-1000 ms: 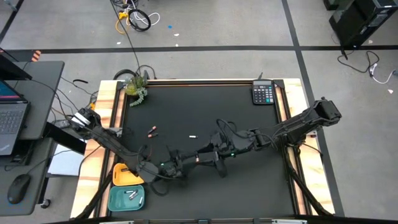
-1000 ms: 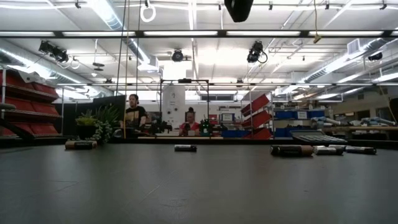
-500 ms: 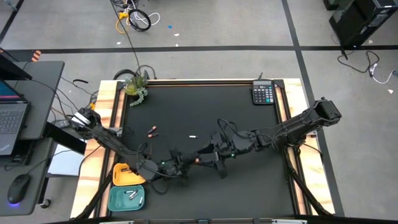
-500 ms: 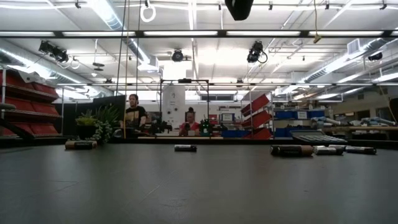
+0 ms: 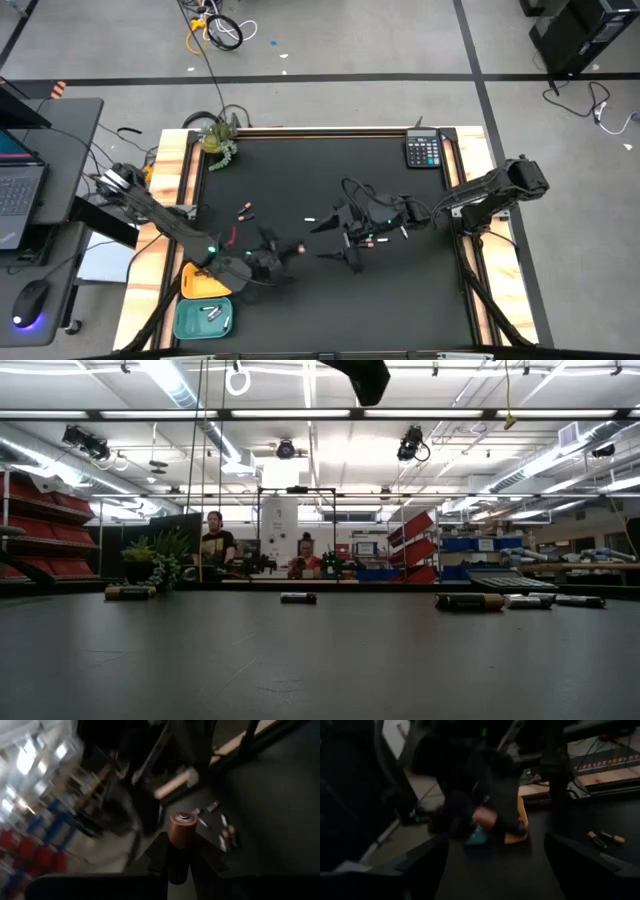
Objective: Sort batteries
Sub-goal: Put the black battery into the yellow bin
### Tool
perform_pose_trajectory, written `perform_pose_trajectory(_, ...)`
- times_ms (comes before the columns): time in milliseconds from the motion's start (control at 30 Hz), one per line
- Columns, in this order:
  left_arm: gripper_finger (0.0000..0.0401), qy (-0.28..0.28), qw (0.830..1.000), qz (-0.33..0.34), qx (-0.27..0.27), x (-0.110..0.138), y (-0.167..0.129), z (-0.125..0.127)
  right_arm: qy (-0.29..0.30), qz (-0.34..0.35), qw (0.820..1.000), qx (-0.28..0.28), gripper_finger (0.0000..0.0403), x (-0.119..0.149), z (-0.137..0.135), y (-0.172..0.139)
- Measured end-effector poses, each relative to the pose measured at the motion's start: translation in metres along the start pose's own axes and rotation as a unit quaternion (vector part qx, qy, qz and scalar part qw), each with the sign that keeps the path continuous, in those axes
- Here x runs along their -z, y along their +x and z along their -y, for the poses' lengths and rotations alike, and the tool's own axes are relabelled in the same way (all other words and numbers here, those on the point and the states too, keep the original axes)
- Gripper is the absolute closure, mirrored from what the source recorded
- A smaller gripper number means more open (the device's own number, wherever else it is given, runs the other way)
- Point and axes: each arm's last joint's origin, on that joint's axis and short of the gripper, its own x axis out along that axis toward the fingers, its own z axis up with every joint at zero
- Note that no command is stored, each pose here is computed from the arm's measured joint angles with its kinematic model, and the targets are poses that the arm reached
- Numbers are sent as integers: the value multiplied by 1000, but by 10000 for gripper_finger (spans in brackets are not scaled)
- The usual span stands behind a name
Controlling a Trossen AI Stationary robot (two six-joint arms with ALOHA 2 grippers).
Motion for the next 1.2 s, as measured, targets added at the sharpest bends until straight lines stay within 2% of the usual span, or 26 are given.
perform_pose_trajectory(133, 345, -122, 990, -41, 62, 9, -27, -19, -25, -45, 998, 22, 57, -1, 14, -10)
perform_pose_trajectory(233, 345, -228, 959, -109, 128, 16, -47, -27, -32, -72, 996, 42, 55, 12, 20, -13)
perform_pose_trajectory(333, 345, -302, 909, -211, 194, 22, -65, -29, -33, -92, 993, 64, 59, 33, 24, -15)
perform_pose_trajectory(433, 345, -355, 840, -334, 240, 30, -82, -27, -33, -82, 992, 90, 66, 52, 31, -19)
perform_pose_trajectory(500, 345, -377, 801, -401, 236, 38, -93, -25, -24, -68, 993, 97, 70, 65, 35, -22)
perform_pose_trajectory(600, 345, -388, 769, -468, 199, 50, -109, -21, -14, -23, 996, 90, 75, 73, 39, -27)
perform_pose_trajectory(667, 345, -393, 756, -491, 185, 58, -118, -16, -9, -5, 996, 87, 77, 80, 41, -31)
perform_pose_trajectory(867, 343, -405, 732, -530, 138, 89, -128, 0, -7, 9, 996, 88, 78, 88, 46, -37)
perform_pose_trajectory(1067, 280, -434, 713, -535, 131, 115, -127, 18, -7, 5, 996, 86, 82, 89, 46, -37)
perform_pose_trajectory(1200, 239, -438, 705, -543, 130, 115, -125, 17, -7, 4, 997, 81, 84, 89, 46, -37)
